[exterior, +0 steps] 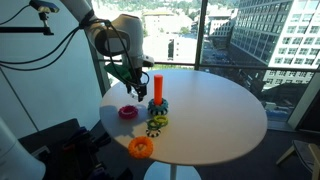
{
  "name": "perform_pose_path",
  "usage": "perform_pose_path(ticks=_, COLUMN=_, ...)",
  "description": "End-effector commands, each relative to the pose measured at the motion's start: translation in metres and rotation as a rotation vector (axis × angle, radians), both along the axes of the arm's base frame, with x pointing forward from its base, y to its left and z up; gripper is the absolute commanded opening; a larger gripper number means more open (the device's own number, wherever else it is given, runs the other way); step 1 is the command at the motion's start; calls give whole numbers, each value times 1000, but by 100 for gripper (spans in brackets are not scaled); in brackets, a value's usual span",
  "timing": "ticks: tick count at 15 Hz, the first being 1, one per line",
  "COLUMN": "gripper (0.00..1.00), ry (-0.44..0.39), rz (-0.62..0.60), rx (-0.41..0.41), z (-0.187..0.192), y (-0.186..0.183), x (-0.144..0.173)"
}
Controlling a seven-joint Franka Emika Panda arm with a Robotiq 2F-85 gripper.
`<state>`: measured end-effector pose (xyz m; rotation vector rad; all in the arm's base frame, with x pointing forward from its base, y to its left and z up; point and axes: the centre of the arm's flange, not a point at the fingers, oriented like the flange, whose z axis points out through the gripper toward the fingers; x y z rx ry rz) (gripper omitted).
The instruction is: Remove the circular object from the orange object
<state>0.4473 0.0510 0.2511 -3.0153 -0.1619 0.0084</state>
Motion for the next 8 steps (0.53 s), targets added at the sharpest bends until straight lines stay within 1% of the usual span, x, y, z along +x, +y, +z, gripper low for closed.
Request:
perform_pose_path(ticks=1, gripper=67, ry=7, rz=24, rx=-26, z=-13, y=1, x=9)
perform_pose_path(ticks=8, gripper=67, ry=-5, rz=106, rx=-80, z=-33, y=15, x=8)
